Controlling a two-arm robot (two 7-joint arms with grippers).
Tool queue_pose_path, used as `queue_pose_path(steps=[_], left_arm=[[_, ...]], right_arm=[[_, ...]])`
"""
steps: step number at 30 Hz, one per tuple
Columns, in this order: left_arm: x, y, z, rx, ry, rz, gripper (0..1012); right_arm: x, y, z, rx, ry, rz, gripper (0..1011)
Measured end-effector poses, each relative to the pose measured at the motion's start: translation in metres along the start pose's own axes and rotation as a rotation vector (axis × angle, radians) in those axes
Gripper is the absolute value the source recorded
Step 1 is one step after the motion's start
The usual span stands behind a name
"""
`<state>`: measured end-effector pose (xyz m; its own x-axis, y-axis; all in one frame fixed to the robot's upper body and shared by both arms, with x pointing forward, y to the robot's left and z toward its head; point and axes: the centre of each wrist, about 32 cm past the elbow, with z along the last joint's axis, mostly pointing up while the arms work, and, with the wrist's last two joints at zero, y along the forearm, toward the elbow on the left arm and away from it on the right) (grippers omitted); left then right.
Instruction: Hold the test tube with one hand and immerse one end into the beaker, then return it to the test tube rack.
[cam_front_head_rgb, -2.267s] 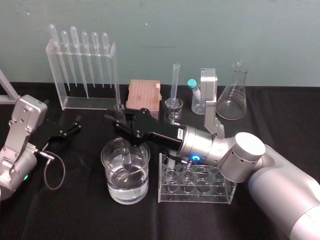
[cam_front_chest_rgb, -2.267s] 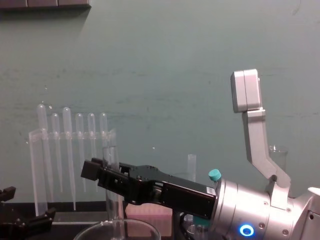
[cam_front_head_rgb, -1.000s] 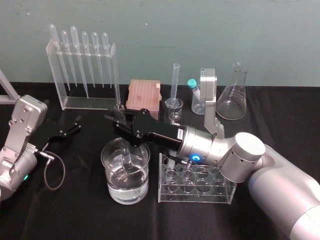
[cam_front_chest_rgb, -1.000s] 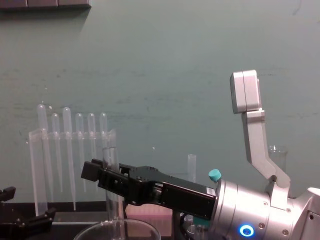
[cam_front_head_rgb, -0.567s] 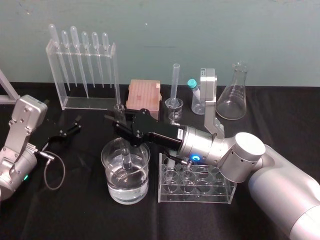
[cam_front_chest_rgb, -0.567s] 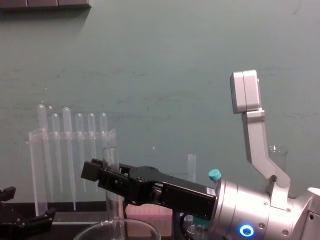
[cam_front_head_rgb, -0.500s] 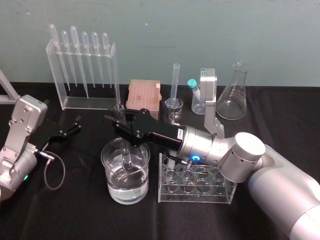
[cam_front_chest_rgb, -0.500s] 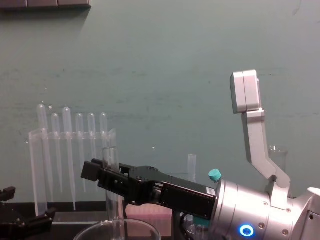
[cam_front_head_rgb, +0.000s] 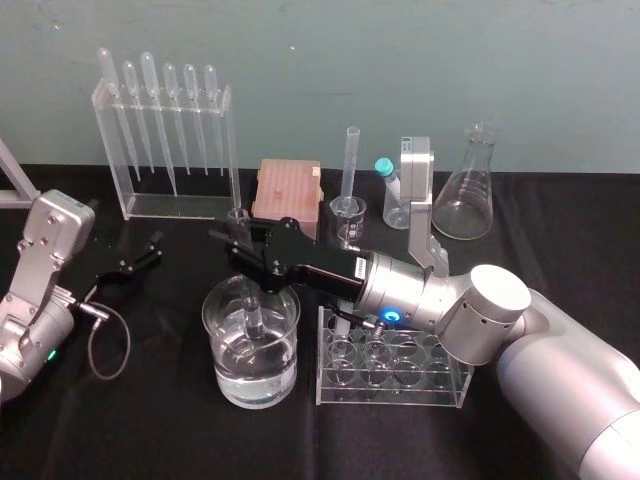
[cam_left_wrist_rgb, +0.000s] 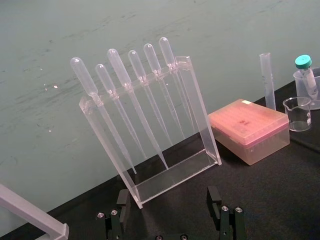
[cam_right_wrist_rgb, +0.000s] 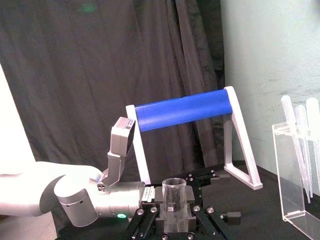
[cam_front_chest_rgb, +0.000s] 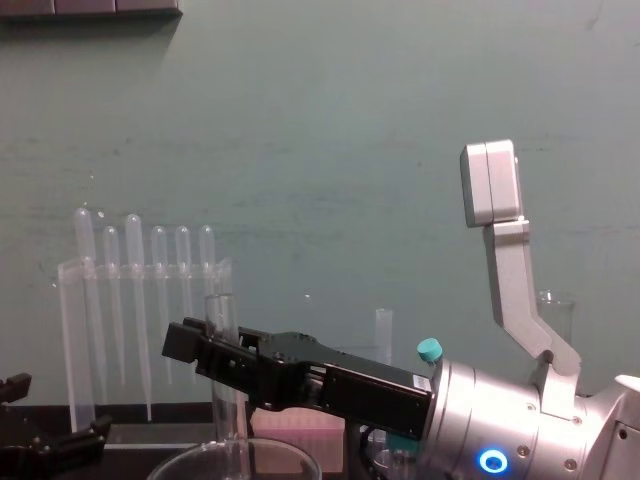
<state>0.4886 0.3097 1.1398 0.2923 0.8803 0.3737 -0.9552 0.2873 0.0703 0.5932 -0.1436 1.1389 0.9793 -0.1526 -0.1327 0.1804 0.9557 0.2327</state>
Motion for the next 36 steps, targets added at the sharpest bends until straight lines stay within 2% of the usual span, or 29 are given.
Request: queue_pose_path(steps=[36], left_arm=[[0.0000,0.0000,0.0000,0.000,0.000,0.000,1000]], right_arm=[[0.0000,0.0000,0.0000,0.000,0.000,0.000,225]])
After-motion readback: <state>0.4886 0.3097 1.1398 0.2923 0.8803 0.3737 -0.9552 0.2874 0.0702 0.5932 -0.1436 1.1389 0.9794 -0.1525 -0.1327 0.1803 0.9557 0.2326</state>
